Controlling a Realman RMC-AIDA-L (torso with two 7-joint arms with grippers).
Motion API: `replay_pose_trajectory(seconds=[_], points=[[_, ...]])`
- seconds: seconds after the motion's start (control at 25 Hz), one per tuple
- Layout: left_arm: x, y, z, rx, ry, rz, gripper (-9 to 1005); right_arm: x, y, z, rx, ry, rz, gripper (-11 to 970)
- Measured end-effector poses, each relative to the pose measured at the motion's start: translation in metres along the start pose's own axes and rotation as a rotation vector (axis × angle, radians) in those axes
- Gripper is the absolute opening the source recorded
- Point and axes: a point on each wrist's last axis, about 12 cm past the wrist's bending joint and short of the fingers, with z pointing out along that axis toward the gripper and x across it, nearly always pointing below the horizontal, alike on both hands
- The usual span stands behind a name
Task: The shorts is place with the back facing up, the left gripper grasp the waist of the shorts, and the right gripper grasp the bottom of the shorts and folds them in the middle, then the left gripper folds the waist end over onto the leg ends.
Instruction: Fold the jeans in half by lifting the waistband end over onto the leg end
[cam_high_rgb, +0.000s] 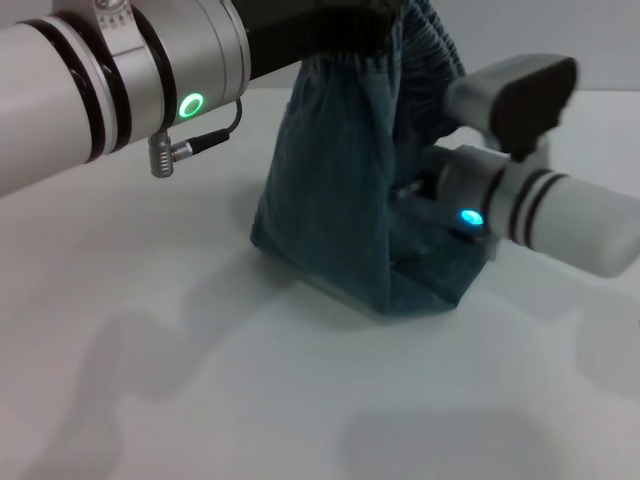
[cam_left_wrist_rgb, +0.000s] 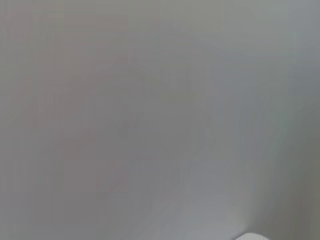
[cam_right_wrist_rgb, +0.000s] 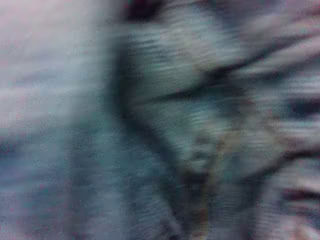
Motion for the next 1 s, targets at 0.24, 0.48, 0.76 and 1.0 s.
replay_pose_trajectory(seconds=[0.24,0.48,0.76,1.0], points=[[0.006,0.005,0.003,-0.016,0.011,-0.008,89,0.006,-0.034,-0.03,0.14,-0.068,0.034,-1],[0.018,0.01,0.012,-0.03,0.025,-0.017,88,0.017,-0.062,-0.058,0.259,-0.096,0.075,-1],[0.027,0.007,0.026,0.003,0.033,-0.04,87,0.035,-0.093,-0.102,0.406,-0.114,0.121,-1],[0.032,0.001,0.035,0.031,0.026,-0.042,88,0.051,-0.111,-0.143,0.523,-0.133,0.153,-1]])
